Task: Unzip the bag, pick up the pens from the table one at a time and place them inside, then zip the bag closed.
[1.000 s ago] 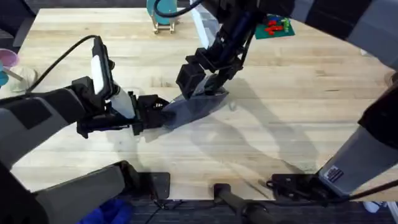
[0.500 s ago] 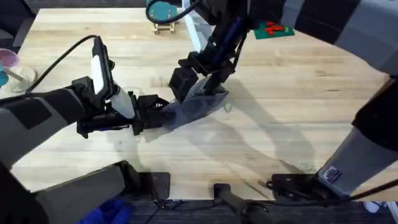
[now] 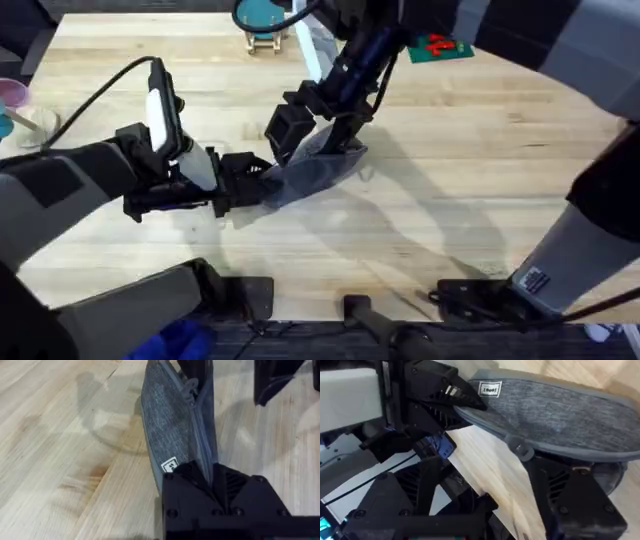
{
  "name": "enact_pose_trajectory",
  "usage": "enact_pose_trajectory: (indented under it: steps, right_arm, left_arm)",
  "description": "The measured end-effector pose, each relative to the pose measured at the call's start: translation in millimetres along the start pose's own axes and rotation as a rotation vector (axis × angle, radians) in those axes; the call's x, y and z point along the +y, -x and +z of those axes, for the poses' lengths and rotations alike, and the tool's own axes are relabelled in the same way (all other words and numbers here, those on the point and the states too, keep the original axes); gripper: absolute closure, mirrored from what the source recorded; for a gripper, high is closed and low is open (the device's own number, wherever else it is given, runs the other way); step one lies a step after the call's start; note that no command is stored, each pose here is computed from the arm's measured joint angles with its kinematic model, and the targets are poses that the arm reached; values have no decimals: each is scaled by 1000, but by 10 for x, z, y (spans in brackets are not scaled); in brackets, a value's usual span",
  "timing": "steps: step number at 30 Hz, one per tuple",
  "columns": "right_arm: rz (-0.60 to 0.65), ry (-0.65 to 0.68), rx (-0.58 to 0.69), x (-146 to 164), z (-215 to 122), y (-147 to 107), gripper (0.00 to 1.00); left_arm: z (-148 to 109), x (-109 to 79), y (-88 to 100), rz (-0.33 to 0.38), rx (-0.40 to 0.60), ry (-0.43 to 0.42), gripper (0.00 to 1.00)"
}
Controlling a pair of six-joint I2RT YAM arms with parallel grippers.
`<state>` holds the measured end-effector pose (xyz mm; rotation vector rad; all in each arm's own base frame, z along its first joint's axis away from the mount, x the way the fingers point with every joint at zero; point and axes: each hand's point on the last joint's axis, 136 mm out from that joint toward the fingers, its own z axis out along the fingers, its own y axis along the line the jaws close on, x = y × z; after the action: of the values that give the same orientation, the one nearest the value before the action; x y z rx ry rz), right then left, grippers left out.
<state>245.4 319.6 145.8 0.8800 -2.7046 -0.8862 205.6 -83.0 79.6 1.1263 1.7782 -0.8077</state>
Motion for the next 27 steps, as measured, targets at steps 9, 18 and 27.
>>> enact_pose_trajectory:
  steps: [9,18,27]
  right_arm:
    - [-22,12,-31,38,-24,64,6]
    - [-42,21,-56,82,-62,108,6]
    - [-107,26,-148,122,-101,346,6]
  left_arm:
    - [0,1,0,0,0,0,961]
    - [0,1,0,0,0,0,961]
    - [0,1,0,0,0,0,961]
